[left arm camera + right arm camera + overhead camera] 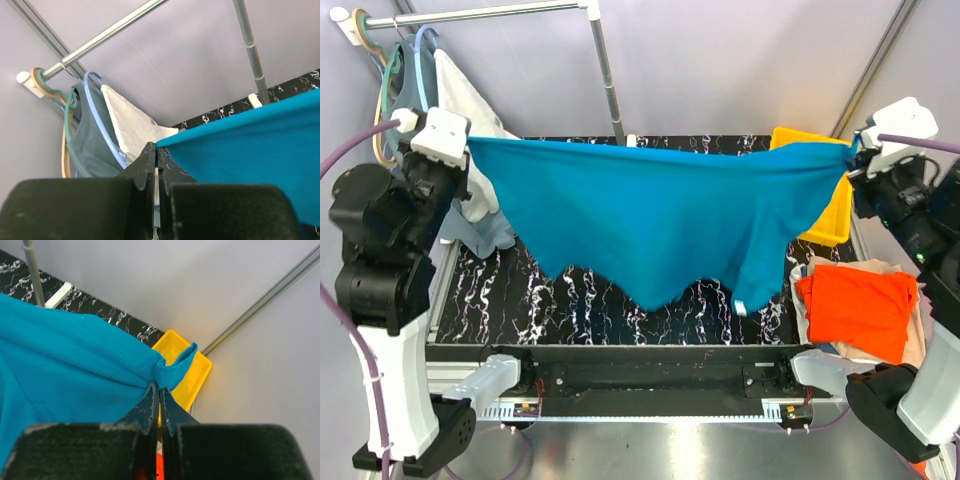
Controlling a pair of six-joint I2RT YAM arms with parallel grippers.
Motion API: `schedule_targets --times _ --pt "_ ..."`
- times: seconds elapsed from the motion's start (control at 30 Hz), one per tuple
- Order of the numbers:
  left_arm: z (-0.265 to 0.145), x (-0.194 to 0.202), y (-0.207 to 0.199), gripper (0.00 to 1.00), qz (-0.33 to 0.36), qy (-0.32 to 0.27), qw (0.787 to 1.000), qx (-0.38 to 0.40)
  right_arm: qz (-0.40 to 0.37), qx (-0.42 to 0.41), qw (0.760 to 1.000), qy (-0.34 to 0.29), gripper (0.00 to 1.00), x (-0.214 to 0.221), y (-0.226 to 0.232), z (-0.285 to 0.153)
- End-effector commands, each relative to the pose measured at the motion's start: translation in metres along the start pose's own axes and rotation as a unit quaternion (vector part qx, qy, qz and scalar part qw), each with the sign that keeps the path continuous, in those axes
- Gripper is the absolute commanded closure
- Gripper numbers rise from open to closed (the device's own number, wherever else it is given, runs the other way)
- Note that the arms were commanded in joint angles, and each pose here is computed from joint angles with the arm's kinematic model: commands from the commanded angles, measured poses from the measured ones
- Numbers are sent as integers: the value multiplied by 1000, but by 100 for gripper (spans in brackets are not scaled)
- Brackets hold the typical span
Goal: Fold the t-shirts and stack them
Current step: Flatten the tshirt out
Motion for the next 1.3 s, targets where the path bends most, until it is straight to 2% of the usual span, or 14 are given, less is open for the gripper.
schedule_targets --times 0.0,0.07,0.23,0.3,0.33,0.37,0.43,0.5,0.73,0.9,1.1,1.13,1.17,1.27 --pt "46 20 9 100 -21 45 997 -55 16 13 999 47 100 7 4 39" --pt "73 21 13 100 -26 39 996 -75 8 23 998 61 100 4 1 63" --pt "161 30 24 100 -33 62 992 -109 -12 117 993 16 100 -20 -22 125" --pt "178 7 36 100 -35 29 991 -129 -5 161 987 -9 100 -31 -43 137" --pt "207 23 36 100 -34 50 990 -129 -4 162 987 -2 100 -29 -44 161" --pt "208 -1 44 100 -36 16 989 -143 5 187 982 -31 100 -43 -58 157" --pt "224 -12 50 100 -36 -6 987 -154 -3 195 980 -26 100 -42 -63 185" --pt "228 -18 54 100 -37 -19 985 -166 -8 223 974 -46 100 -55 -76 180" --pt "204 -7 55 100 -19 -44 984 -172 -22 217 975 -46 100 -54 -75 179" --pt "184 26 39 100 10 -7 991 -130 -29 132 991 3 100 -16 -38 182" --pt "145 138 -21 100 99 124 987 -10 -76 -3 994 77 100 72 39 146" --pt "128 171 -39 100 116 160 980 23 -77 -24 993 88 100 86 52 142" --pt "117 187 -48 100 125 179 975 49 -85 -88 984 126 100 120 83 143" --pt "80 235 -69 100 153 231 956 99 -78 -159 970 169 100 165 123 122"
Point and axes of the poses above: each gripper's point midway between its finger pads, its own z axis out along the fingers, its own y axis along the line the jaws close on, x = y × z, the point moved 7 cm from there along -z, back along the fingers, and after that the axes turned 12 degrees about -z, right-handed, at the moved point
